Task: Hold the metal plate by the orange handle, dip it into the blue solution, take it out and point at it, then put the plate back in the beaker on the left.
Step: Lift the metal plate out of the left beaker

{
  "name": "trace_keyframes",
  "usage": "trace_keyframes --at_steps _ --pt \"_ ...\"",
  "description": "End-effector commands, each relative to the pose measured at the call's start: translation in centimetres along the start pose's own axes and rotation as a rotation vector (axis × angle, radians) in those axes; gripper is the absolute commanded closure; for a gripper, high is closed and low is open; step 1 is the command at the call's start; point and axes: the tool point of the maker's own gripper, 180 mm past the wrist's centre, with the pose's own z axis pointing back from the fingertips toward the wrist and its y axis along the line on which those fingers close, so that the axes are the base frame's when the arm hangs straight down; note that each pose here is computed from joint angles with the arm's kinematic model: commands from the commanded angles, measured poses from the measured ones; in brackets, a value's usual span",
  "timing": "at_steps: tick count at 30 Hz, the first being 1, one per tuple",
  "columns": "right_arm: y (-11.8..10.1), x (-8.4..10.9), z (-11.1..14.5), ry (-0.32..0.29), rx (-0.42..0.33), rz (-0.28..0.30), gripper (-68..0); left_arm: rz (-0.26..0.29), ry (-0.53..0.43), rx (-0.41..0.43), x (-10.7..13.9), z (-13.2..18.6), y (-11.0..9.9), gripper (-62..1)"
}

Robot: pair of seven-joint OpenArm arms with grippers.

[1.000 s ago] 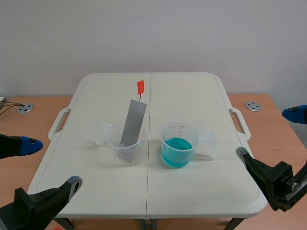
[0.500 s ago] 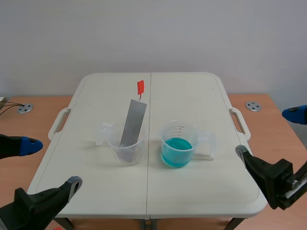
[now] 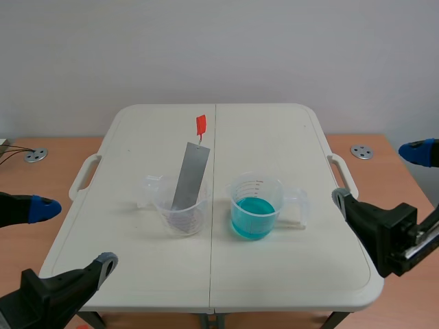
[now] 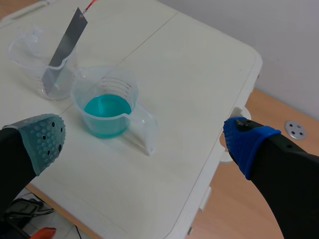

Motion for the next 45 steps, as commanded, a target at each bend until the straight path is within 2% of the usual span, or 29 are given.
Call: trace_keyframes --at_steps 1,2,3,6,7,8,11,15,19,22,24,27,30,34,40,45 --pt "-0.1 1.6 -0.4 -0.055 0.003 -0.009 -66.3 0.006 -0.02 0.003 0.4 0.0 0.0 -62.3" --pt "-0.2 1.8 -0.6 -0.058 0.004 -0.017 -66.3 0.002 -0.018 0.003 0.3 0.0 0.0 -59.6" --pt "-0.1 2.0 -0.8 -0.061 0.007 -0.028 -66.3 -0.007 -0.014 0.004 0.3 0.0 0.0 -48.3" --pt "0.1 2.3 -1.5 -0.062 0.021 -0.054 -66.3 -0.013 -0.002 0.004 -0.1 0.1 -0.1 -7.1" --pt "0.2 2.5 -1.8 -0.066 0.025 -0.067 -66.3 -0.027 0.003 0.003 -0.2 0.2 -0.2 0.0" --pt "0.2 2.7 -2.1 -0.07 0.026 -0.074 -66.3 -0.032 -0.001 0.003 -0.2 0.2 -0.2 -1.7" --pt "0.4 3.0 -3.0 -0.079 0.026 -0.101 -66.3 -0.037 0.011 -0.004 -0.7 0.5 -0.6 -1.6" --pt "0.9 3.2 -4.3 -0.084 0.035 -0.133 -66.3 -0.018 0.086 -0.03 -2.9 1.5 -1.9 -1.6" --pt "1.5 3.5 -5.7 -0.099 0.054 -0.157 -66.3 0.023 0.198 -0.055 -6.0 3.4 -3.7 -1.7" --pt "1.9 3.7 -6.8 -0.105 0.075 -0.169 -66.3 0.005 0.344 -0.076 -9.4 5.6 -5.2 -1.6" --pt "2.2 3.6 -7.6 -0.104 0.088 -0.178 -66.3 0.017 0.421 -0.097 -11.4 7.1 -6.3 -1.6" --pt "2.4 3.7 -8.8 -0.115 0.106 -0.207 -66.3 0.055 0.492 -0.11 -13.7 8.9 -7.3 -1.6" --pt "2.4 4.1 -10.1 -0.128 0.114 -0.223 -66.3 0.084 0.552 -0.106 -15.8 10.2 -7.4 -1.6" --pt "2.8 4.6 -11.8 -0.143 0.135 -0.239 -66.3 0.123 0.573 -0.093 -17.7 11.2 -7.5 -1.6" --pt "4.0 5.1 -14.3 -0.149 0.177 -0.263 -66.3 0.182 0.637 -0.111 -20.6 13.1 -9.0 -1.6" --pt "4.7 4.9 -16.3 -0.139 0.206 -0.316 -66.3 0.149 0.689 -0.156 -22.9 14.4 -10.3 -1.6"
